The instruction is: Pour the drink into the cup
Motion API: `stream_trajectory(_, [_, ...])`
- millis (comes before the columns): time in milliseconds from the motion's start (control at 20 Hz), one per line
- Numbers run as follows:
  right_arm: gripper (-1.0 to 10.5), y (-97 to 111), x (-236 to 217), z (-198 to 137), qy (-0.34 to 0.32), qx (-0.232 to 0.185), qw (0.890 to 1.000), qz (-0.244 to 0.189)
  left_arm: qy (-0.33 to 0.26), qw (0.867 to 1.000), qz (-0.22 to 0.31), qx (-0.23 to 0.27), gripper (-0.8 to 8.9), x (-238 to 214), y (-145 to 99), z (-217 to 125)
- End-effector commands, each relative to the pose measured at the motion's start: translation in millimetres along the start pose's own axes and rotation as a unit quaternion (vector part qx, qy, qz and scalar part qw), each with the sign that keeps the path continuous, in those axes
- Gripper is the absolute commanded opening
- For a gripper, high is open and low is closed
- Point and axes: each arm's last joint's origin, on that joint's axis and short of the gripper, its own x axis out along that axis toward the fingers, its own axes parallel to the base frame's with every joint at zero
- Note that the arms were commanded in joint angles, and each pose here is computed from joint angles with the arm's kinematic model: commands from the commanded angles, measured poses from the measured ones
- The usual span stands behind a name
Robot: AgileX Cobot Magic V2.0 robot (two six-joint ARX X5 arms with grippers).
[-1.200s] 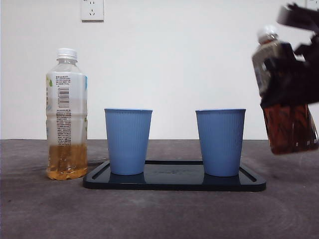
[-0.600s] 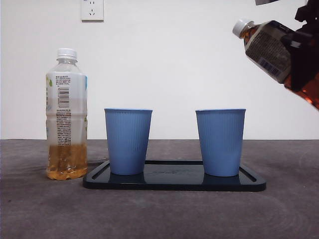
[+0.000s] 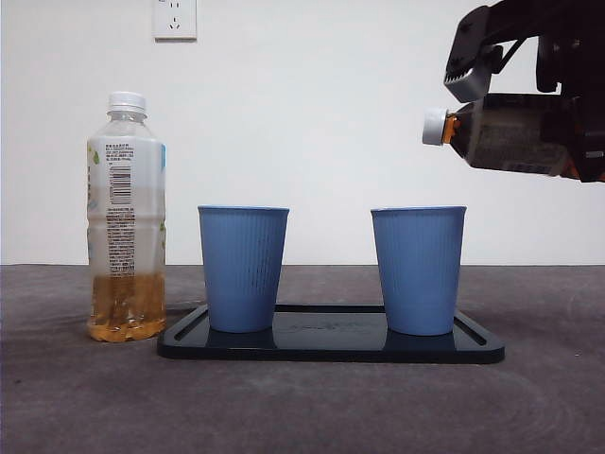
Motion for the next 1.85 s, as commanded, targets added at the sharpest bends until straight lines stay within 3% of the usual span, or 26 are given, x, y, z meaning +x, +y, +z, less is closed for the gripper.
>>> stream_trajectory(50, [1.9,-6,-8,9,-0.011,-0.015,1.0,-0.024,-0.009,1.0,-0.004,0.009,5.92,-2,-2,5])
stream_trajectory(600, [1.9,-1,-1,17,0.037,-0.072,0.993,-0.081,-0.008,1.0,-0.01,0.01,5.92,-2,-3,5])
stream_trajectory(1550, [1.9,0,0,18,0.044,-0.08,0.992,-0.088,-0.007,1.0,-0.013,0.01,5.92,-2,-3,5])
stream_trajectory(1650, [1.9,-1,0,18,0.043,-0.068,0.993,-0.091,-0.007,1.0,-0.013,0.01,5.92,-2,-3,5])
stream_trajectory(1850, [1.9,-1,0,19,0.033,0.011,0.995,-0.097,-0.003,1.0,-0.012,0.008,5.92,-2,-3,4])
